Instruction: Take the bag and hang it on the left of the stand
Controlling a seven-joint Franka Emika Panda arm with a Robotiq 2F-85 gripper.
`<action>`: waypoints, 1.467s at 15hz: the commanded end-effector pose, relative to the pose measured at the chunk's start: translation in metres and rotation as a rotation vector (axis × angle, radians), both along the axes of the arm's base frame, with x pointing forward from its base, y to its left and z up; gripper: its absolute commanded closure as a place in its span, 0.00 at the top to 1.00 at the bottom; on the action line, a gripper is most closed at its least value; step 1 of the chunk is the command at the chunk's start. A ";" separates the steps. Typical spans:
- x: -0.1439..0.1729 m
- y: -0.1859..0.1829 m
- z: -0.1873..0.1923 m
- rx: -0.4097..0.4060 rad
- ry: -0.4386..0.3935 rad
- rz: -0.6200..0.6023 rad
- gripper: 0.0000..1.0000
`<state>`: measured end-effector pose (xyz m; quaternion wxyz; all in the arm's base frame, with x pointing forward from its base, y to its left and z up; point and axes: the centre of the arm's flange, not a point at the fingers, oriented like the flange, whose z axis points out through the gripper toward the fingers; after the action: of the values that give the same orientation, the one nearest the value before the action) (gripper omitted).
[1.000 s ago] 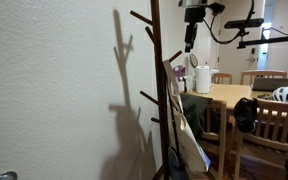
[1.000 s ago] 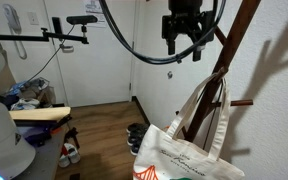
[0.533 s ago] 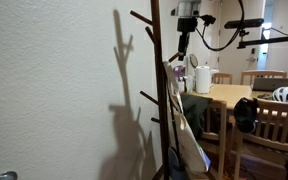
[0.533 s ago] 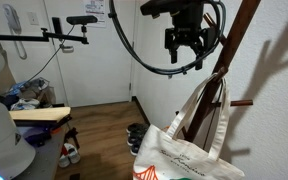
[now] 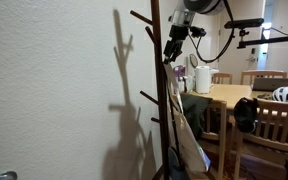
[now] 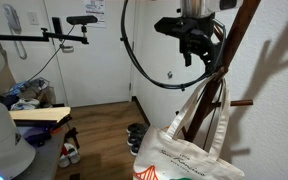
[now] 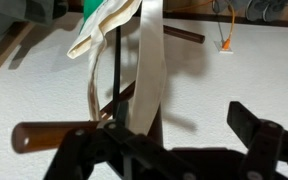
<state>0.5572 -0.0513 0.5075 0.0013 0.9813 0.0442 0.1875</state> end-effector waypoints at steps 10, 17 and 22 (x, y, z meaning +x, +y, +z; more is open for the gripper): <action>-0.009 -0.006 -0.038 0.030 -0.121 -0.381 1.00; 0.003 -0.025 -0.053 -0.064 -0.160 -0.290 1.00; 0.013 -0.024 -0.059 -0.085 -0.163 -0.187 0.75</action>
<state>0.5606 -0.0712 0.4509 0.0596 0.9626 -0.0735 0.2540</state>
